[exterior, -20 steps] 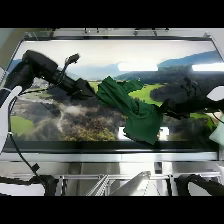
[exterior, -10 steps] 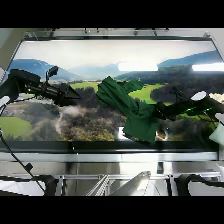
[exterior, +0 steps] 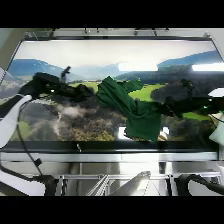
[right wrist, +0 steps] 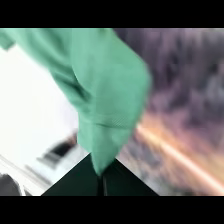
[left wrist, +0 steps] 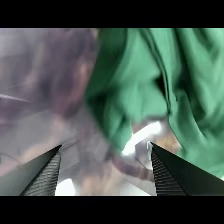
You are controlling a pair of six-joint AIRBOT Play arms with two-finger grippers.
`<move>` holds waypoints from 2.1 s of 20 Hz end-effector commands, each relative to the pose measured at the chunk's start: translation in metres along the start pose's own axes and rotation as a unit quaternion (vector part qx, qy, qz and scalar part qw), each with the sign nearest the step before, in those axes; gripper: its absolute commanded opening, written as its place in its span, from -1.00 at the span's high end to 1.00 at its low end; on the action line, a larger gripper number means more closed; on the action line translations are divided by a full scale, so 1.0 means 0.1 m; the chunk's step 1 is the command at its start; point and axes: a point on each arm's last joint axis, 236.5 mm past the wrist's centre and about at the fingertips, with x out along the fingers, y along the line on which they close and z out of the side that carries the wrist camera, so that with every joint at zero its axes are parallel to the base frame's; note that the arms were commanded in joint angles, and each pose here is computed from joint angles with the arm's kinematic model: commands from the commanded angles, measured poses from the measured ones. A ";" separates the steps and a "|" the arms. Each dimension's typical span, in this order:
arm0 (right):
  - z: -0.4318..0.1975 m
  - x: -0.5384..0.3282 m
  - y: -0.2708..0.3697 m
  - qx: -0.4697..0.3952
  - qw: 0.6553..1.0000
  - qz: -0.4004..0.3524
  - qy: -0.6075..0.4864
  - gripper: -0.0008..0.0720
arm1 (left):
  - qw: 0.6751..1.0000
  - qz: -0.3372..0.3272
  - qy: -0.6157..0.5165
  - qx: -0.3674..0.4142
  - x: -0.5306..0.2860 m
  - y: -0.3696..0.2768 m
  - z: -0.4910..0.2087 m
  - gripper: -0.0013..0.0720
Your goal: Fold the shirts.
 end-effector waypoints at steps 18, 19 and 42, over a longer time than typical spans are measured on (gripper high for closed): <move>-0.65 -3.69 3.02 -0.343 0.728 0.258 -0.535 0.91 | 0.884 -0.010 -0.150 0.442 -2.91 -3.38 -0.73 0.91; -0.70 -3.66 3.06 -0.347 0.727 0.265 -0.530 0.91 | 0.880 0.030 -0.168 0.443 -3.04 -3.28 -0.79 0.91; 0.77 -0.60 -0.65 0.072 0.942 0.025 -0.327 0.92 | 0.997 0.030 0.044 0.053 -1.05 -0.12 -0.42 -1.00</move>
